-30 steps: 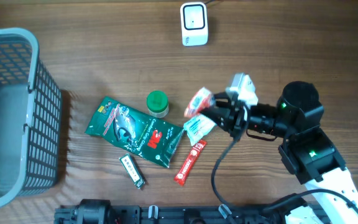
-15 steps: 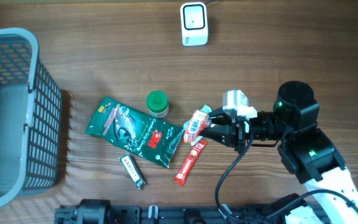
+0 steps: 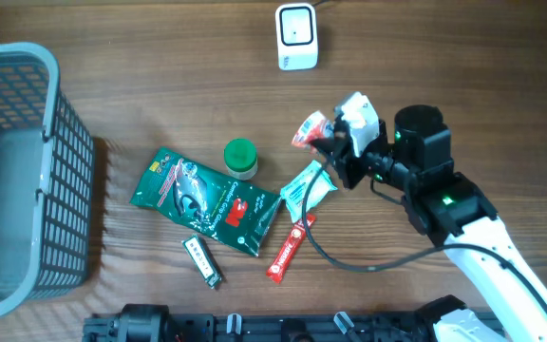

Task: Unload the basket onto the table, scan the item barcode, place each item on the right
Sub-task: 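Carry the Kleenex pack up to the white scanner and hold it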

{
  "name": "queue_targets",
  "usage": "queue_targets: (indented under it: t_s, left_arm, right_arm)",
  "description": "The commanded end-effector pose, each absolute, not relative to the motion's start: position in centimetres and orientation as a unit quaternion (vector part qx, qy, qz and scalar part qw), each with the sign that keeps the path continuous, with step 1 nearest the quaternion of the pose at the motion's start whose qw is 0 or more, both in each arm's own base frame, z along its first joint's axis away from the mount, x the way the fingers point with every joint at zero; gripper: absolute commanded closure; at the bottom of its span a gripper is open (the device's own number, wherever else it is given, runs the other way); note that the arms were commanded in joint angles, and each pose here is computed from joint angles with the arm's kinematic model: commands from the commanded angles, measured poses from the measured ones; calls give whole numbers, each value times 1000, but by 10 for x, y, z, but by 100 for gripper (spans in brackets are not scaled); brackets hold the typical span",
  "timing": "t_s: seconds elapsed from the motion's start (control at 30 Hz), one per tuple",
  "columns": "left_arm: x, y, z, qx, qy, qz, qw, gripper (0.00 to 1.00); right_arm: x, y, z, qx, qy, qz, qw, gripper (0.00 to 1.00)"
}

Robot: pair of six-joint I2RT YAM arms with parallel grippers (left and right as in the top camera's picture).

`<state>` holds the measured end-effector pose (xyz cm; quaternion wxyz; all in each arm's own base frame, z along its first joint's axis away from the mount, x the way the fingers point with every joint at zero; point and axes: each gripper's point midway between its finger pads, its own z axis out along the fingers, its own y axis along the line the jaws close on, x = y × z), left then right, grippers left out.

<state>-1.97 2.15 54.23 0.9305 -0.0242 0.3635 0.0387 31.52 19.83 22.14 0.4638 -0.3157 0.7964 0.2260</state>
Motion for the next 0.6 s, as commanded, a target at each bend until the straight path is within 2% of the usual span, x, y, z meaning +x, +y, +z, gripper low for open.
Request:
queue_targets:
  t_s: [0.0, 0.13, 0.2, 0.27, 0.33, 0.43, 0.57]
  left_arm:
    - [49, 36, 501, -67, 421, 67, 902, 0]
    - [100, 33, 460, -61, 469, 72, 878, 0]
    - [108, 32, 451, -59, 481, 74, 872, 0]
    - [115, 32, 441, -56, 502, 76, 860, 0]
    - [119, 32, 434, -53, 516, 77, 852, 0]
    - [125, 31, 422, -49, 540, 80, 836, 0]
    - [130, 31, 411, -46, 561, 82, 823, 0]
  right_arm:
    - [354, 164, 225, -284, 807, 89, 510, 95]
    - [395, 138, 233, -276, 783, -48, 556, 96]
    - [413, 134, 232, -287, 766, -98, 567, 96]
    - [437, 124, 231, -296, 737, -195, 575, 96]
    - [453, 119, 228, -327, 707, -283, 559, 96]
    - [489, 123, 214, -415, 638, -429, 487, 96]
    - [536, 134, 212, -456, 574, -525, 432, 96]
